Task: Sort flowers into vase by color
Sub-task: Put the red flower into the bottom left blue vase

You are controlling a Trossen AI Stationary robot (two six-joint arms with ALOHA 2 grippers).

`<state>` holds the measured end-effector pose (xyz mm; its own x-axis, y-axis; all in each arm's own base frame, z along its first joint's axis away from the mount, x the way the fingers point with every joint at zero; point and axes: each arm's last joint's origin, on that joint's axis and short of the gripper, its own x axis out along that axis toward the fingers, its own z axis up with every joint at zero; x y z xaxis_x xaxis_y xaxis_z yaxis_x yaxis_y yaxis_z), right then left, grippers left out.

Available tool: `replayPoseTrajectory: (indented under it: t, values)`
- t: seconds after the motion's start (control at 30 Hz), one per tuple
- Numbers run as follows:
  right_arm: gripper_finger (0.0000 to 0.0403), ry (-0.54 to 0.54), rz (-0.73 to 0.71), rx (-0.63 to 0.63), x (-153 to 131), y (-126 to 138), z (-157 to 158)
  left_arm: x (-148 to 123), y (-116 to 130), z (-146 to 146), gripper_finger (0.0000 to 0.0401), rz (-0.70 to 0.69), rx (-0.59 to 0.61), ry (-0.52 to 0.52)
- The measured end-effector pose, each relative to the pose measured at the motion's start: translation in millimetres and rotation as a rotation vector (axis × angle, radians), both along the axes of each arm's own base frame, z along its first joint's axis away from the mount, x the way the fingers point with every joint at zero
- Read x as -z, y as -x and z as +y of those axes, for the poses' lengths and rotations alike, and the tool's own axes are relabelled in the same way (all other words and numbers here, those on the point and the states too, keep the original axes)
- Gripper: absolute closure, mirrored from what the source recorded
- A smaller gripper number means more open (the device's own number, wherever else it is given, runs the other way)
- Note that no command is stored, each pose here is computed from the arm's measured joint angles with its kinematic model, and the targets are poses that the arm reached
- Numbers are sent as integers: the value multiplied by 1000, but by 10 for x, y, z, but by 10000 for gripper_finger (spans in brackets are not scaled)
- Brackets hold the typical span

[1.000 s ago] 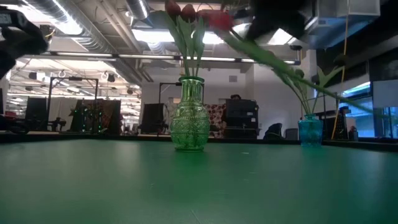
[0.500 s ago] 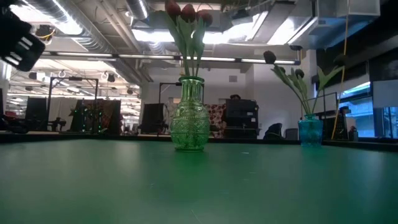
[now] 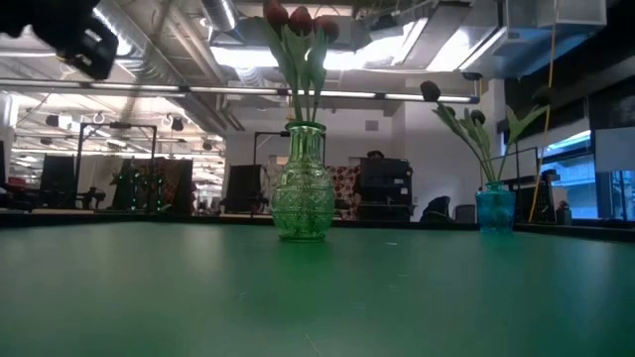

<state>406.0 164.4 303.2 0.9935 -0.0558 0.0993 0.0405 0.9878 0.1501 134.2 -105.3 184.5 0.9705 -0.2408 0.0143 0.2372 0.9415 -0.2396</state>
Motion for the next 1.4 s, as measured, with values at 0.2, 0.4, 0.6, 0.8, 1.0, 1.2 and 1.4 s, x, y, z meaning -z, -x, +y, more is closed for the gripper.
replayPoseTrajectory:
  t: [0.2, 0.4, 0.6, 0.8, 1.0, 1.2, 1.4]
  values:
    - [396, -45, 17, 9, 206, -176, -171, -78, -116, 113, 263, -86, 57, 24]
    - [396, -9, -32, -75, 154, -207, -239, 1, -247, 188, 240, -17, 47, 29]
    - [395, 16, -25, -62, 215, -233, -231, -27, -485, 114, 203, -1, -13, -65]
    - [395, 22, 4, -25, 281, -251, -232, -100, -605, 45, 203, -55, -26, -47]
    - [395, 24, 25, 26, 300, -251, -244, -146, -604, 55, 225, -92, -61, -11]
    - [395, 24, 25, 26, 300, -251, -244, -136, -609, 76, 291, -79, -124, -8]
    - [389, 20, 26, 16, 302, -253, -245, -139, -603, 75, 388, -77, -156, 14]
